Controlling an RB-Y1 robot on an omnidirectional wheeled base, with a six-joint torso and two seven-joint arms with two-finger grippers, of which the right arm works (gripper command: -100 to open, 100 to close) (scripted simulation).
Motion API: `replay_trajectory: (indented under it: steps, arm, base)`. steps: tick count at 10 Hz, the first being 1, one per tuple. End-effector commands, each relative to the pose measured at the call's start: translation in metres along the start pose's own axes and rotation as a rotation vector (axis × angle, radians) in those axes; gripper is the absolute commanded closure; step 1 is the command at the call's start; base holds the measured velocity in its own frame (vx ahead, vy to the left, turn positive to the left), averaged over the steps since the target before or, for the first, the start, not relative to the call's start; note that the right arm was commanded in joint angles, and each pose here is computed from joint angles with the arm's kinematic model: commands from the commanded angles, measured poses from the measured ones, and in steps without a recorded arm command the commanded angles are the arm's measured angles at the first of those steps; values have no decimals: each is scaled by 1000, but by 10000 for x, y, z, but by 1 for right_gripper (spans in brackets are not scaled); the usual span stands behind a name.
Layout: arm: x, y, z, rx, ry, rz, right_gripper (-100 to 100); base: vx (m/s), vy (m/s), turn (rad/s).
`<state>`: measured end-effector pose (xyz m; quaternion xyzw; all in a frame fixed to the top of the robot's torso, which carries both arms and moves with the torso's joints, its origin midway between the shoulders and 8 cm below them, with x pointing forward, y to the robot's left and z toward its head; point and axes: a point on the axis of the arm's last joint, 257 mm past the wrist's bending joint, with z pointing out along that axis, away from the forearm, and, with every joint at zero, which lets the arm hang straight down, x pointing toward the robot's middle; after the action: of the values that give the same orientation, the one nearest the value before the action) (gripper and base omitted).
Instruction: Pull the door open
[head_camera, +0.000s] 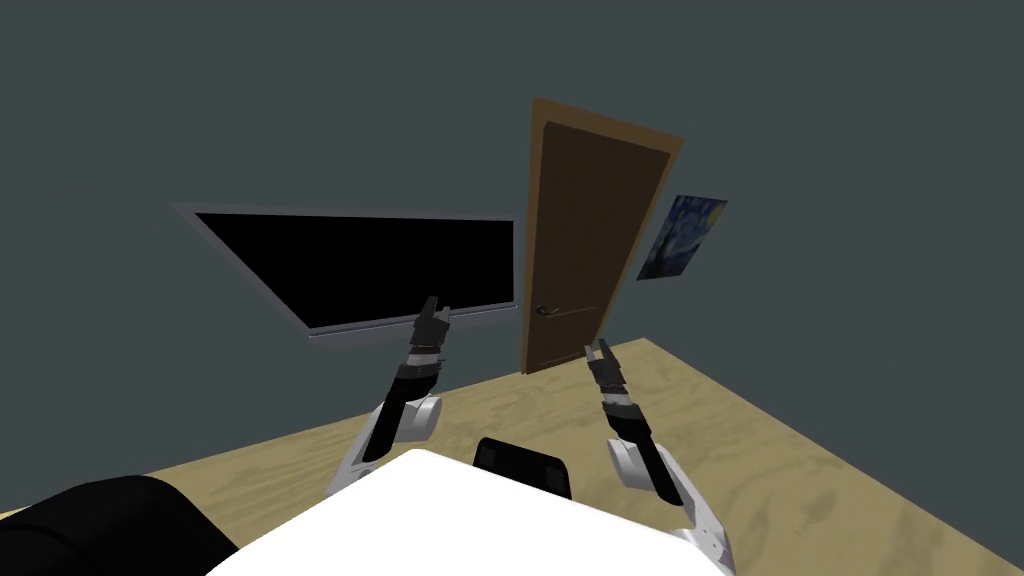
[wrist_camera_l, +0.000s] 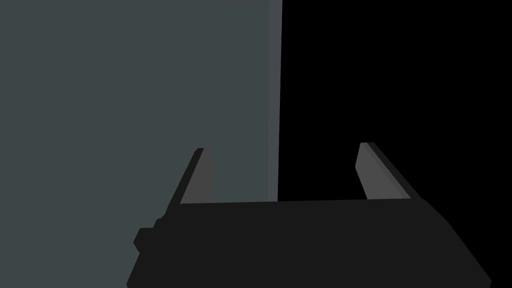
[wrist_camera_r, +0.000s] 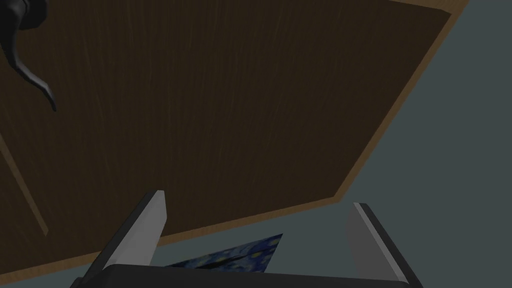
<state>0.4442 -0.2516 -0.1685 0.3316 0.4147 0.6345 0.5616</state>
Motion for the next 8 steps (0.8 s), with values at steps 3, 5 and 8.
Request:
replay_trajectory:
  steps: [3, 5, 8]
  arm:
    - [-38, -343, -87, 77, 15, 4, -100]
    - [-69, -512, -112, 111, 29, 5, -100]
    - [-136, -754, -197, 167, 35, 3, -100]
  base:
    - [104, 2, 100]
    - [68, 4, 108]
    - [76, -1, 81]
